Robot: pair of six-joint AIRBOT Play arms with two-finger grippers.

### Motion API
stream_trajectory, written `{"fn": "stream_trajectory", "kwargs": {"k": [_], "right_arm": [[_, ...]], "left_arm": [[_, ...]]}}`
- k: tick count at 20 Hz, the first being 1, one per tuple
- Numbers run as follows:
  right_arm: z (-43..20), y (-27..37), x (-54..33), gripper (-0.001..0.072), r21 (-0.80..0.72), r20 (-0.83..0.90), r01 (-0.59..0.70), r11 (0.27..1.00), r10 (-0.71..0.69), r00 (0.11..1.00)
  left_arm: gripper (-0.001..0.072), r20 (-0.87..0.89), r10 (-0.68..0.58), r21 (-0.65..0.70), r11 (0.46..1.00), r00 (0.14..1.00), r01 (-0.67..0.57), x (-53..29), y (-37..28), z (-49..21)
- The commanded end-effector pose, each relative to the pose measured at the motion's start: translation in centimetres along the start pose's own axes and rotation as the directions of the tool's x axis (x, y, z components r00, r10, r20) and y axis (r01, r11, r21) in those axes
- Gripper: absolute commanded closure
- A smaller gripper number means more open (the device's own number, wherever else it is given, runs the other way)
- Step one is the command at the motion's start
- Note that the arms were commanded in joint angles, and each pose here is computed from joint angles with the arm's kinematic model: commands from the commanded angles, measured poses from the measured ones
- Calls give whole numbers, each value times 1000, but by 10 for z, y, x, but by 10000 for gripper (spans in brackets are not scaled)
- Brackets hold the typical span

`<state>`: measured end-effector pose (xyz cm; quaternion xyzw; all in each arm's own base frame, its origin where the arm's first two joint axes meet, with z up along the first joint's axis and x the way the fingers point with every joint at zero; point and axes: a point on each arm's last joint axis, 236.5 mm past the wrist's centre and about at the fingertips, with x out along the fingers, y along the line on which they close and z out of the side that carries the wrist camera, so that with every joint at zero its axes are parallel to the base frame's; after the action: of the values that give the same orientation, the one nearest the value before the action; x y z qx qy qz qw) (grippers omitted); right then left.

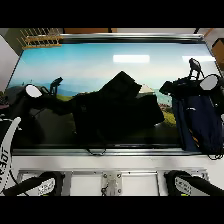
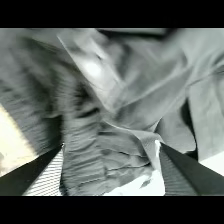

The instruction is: Fold the clothes and pants, and hang the long-sleeved shirts on hangers.

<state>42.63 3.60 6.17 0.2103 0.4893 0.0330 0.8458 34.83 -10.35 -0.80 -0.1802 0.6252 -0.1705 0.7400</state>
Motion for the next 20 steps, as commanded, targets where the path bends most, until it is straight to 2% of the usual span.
{"fn": "stream_trajectory", "kwargs": {"k": [1, 6, 9, 12, 16, 20], "right_arm": [[10, 7, -15, 93, -47, 51, -18, 999, 20, 999], [10, 13, -28, 93, -63, 69, -27, 998, 31, 997], [10, 16, -28, 93, -56, 67, -40, 998, 44, 997], [10, 16, -28, 93, -55, 65, -42, 998, 46, 997], [4, 16, -28, 93, -55, 41, -42, 998, 44, 998], [4, 16, -28, 93, -55, 40, -42, 998, 44, 998]], "left_arm": [[104, 14, 5, -136, 991, 1000, -3, -23, 19, -25], [104, 15, 33, -402, 915, 999, -24, 25, 53, -115], [104, 21, -24, -503, 864, 1000, 31, 55, 53, -141], [104, 24, -78, -516, 853, 997, 79, 70, 50, -142], [104, -14, -88, -516, 854, 996, 68, 77, 53, -131], [104, -58, -94, -438, 897, 994, 59, 87, 37, -121]]}}
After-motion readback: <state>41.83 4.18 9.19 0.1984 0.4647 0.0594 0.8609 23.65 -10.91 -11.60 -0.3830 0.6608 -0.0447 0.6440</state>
